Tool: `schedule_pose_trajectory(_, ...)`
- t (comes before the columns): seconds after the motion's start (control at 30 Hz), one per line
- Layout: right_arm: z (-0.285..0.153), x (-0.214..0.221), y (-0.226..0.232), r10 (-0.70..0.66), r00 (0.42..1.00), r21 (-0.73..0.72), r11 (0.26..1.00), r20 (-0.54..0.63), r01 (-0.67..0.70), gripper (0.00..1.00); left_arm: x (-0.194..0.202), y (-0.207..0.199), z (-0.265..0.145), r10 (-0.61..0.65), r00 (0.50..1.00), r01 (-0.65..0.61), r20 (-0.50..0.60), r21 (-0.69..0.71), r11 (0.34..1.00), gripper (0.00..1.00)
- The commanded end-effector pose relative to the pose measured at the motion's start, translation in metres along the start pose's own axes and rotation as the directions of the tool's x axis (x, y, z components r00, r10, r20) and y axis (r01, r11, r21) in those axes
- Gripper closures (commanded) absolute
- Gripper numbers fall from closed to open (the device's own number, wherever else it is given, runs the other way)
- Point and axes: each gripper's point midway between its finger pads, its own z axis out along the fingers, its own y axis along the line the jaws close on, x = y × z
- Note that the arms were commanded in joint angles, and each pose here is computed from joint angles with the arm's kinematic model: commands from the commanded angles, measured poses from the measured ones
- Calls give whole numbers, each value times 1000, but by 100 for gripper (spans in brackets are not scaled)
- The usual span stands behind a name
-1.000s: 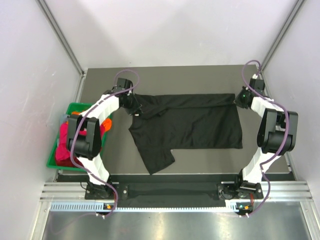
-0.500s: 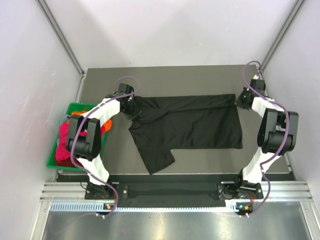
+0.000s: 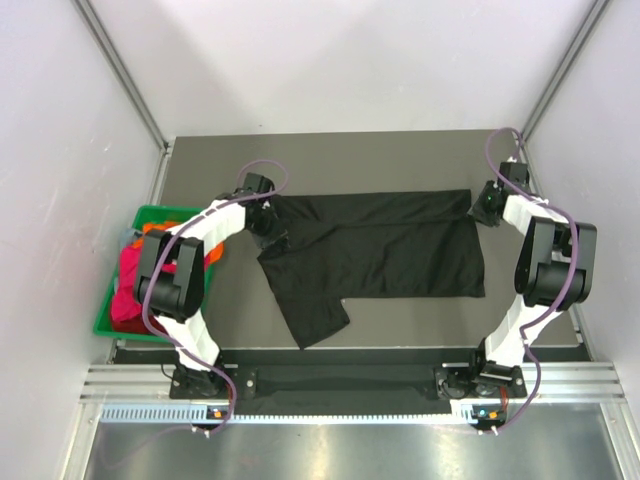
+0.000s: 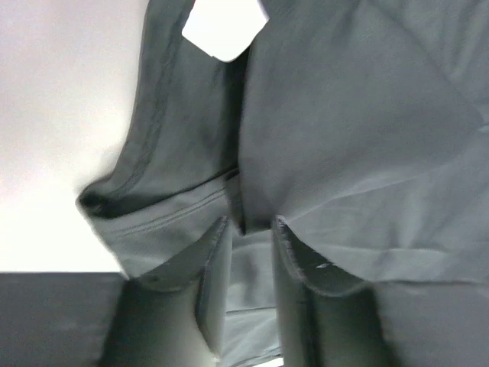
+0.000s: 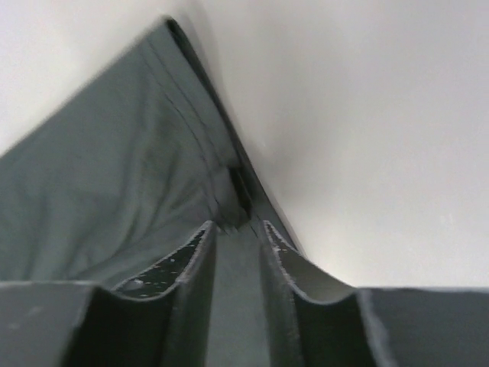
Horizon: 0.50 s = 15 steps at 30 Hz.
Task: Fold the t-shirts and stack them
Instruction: Fold the tshirt
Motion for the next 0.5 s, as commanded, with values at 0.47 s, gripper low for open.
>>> schedule_pose_trajectory(0.47,-49,-4,67,-69,992,-28,997,102,73,75,-105,-76,-30,169,960,-191,224,83,978,61)
